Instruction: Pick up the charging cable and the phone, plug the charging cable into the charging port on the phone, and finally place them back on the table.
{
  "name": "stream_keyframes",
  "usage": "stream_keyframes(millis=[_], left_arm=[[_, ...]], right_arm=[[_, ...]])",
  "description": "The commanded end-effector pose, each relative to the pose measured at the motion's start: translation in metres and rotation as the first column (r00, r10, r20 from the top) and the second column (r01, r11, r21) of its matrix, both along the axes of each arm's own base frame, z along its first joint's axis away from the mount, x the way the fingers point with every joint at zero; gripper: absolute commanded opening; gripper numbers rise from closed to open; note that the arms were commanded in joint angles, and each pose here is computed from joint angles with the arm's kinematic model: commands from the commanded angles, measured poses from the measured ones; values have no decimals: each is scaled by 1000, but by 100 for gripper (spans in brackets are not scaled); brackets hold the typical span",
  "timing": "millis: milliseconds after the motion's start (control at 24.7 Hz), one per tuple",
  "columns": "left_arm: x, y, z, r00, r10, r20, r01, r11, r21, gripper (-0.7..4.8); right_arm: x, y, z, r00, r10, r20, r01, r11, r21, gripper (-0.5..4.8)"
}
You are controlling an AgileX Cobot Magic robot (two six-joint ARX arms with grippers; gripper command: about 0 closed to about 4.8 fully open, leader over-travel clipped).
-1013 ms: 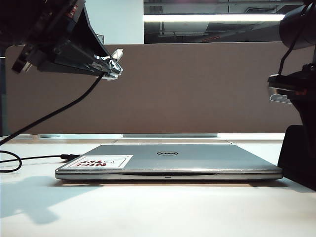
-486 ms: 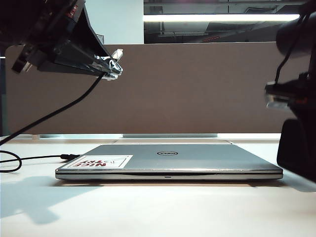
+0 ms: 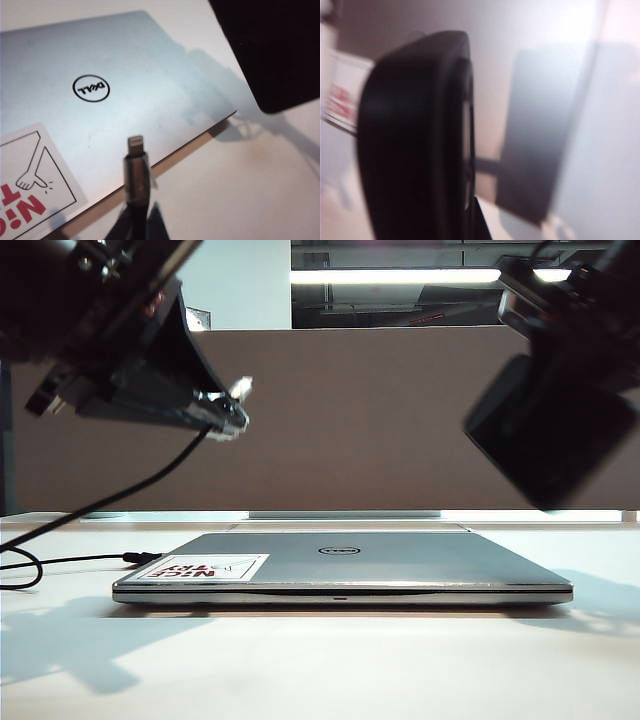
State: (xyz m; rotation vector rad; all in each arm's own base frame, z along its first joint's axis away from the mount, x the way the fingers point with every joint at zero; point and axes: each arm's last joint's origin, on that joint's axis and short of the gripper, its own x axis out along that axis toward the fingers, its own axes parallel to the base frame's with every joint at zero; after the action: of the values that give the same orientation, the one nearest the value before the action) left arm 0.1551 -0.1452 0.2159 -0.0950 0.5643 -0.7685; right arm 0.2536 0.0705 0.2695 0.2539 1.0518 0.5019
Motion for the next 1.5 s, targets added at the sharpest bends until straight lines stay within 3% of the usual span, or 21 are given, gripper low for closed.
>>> stream_keyframes(millis=[41, 162, 324, 486, 891, 1094, 1175, 1499], left_arm=[[-2, -7, -5, 999, -33, -16, 33, 999, 13, -6], [-9, -17, -9, 996, -78, -45, 79, 997, 19, -6], [-16, -26, -14, 990, -104, -96, 105, 994, 9, -6], [-17, -29, -17, 986, -93, -140, 92, 996, -11, -6], [-15, -32, -22, 977, -60, -206, 54, 998, -34, -6], [-11, -38, -24, 976, -47, -214, 30, 996, -82, -6], [-8, -41, -25, 978, -48, -201, 26, 993, -112, -6], [-5, -44, -28, 976, -40, -216, 12, 992, -126, -6]], right_arm=[[10, 6, 15, 988, 56, 145, -80, 983, 165, -2], [16, 9, 21, 976, 55, 211, -102, 970, 221, -2], [28, 14, 19, 971, 95, 221, -168, 924, 343, -2], [46, 22, 5, 962, 189, 195, -262, 836, 482, -2], [66, 30, -14, 914, 304, 267, -404, 730, 551, -2], [65, 34, -19, 914, 282, 291, -403, 709, 579, -2], [62, 37, -23, 911, 255, 324, -408, 680, 610, -2], [54, 43, -34, 899, 239, 366, -430, 639, 638, -2]])
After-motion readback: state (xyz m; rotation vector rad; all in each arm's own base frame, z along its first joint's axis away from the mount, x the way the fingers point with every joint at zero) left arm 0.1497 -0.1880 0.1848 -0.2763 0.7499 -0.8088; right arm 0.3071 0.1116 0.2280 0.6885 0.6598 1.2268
